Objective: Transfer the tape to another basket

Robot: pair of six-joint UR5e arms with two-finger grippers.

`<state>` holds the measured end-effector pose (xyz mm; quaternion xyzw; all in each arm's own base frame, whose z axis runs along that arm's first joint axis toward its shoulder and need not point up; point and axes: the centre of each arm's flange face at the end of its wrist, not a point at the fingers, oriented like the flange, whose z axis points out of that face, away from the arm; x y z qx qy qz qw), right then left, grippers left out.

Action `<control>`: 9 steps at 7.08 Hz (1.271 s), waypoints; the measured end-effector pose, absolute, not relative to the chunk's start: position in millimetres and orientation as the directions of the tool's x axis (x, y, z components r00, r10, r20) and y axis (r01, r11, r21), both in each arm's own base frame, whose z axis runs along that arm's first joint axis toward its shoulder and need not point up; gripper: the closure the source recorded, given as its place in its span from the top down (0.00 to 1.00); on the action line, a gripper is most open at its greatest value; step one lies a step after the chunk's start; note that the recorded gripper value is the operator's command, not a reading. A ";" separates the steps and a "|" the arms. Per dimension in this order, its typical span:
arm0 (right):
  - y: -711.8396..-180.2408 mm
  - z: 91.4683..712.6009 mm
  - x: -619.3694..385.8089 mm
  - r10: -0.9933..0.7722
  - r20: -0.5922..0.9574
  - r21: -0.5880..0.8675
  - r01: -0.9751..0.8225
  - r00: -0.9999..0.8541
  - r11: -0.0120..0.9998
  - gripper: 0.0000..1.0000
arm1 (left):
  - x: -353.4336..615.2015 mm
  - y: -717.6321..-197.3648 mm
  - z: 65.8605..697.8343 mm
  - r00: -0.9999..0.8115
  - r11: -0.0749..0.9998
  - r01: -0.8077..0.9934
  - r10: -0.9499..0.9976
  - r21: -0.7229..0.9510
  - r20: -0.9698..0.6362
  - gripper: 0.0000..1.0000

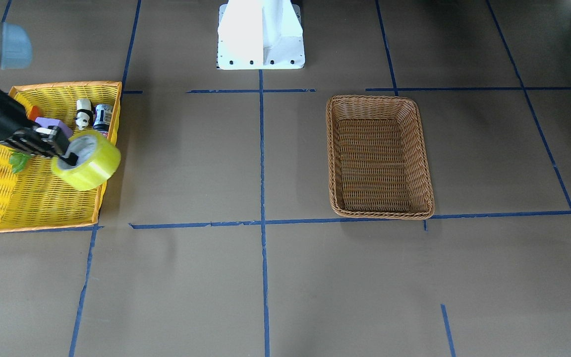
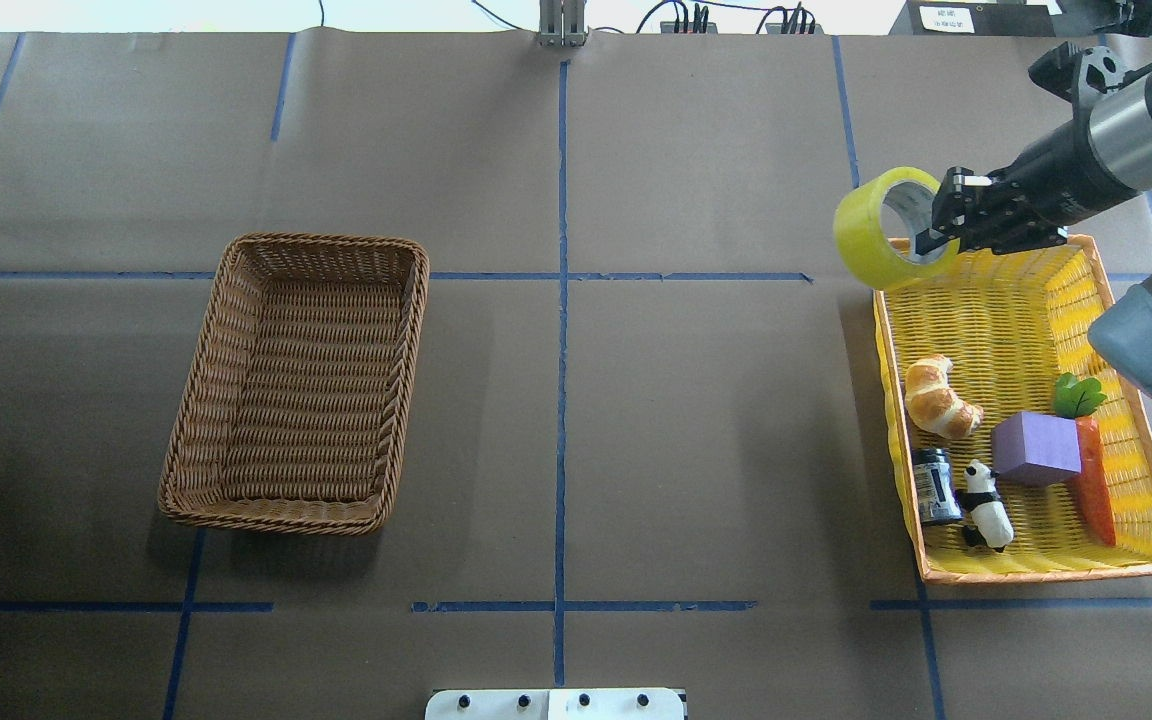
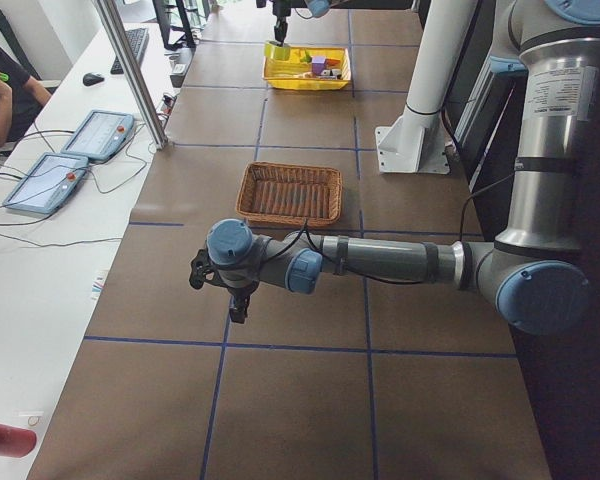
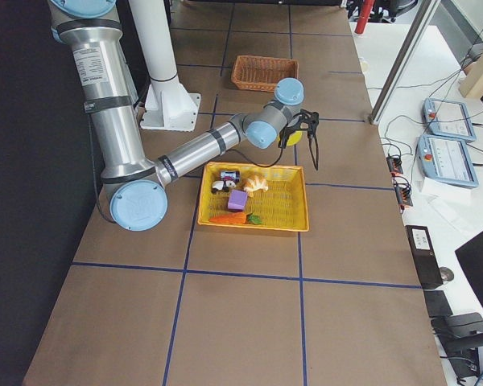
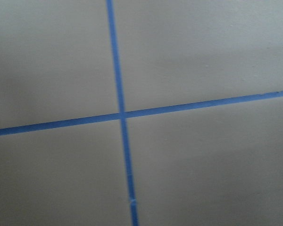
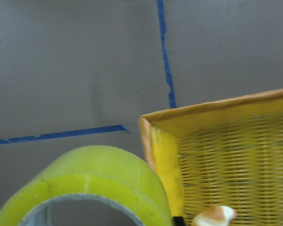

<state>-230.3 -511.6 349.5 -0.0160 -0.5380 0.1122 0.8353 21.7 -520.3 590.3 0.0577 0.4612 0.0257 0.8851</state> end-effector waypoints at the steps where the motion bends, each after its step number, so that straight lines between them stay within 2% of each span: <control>1: -503.4 331.5 -243.8 0.241 0.914 -0.189 -0.182 0.325 0.965 0.00 | 53.8 -519.7 561.8 0.522 0.994 0.048 0.063 0.103 -0.851 1.00; 4: -468.5 293.7 -269.8 0.312 0.944 -0.295 -0.157 0.104 0.943 0.01 | 148.8 -512.4 457.6 0.283 0.998 0.066 -0.018 0.000 -0.959 1.00; 6: -449.5 280.2 -278.0 0.302 0.953 -0.301 -0.127 -0.007 0.945 0.01 | 180.3 -498.1 408.4 0.154 0.997 0.065 -0.049 -0.040 -0.987 1.00; 9: -408.2 262.6 -315.1 0.263 0.937 -0.294 -0.112 -0.228 0.949 0.01 | 216.7 -473.5 330.3 -0.034 0.979 0.068 -0.191 -0.193 -0.981 1.00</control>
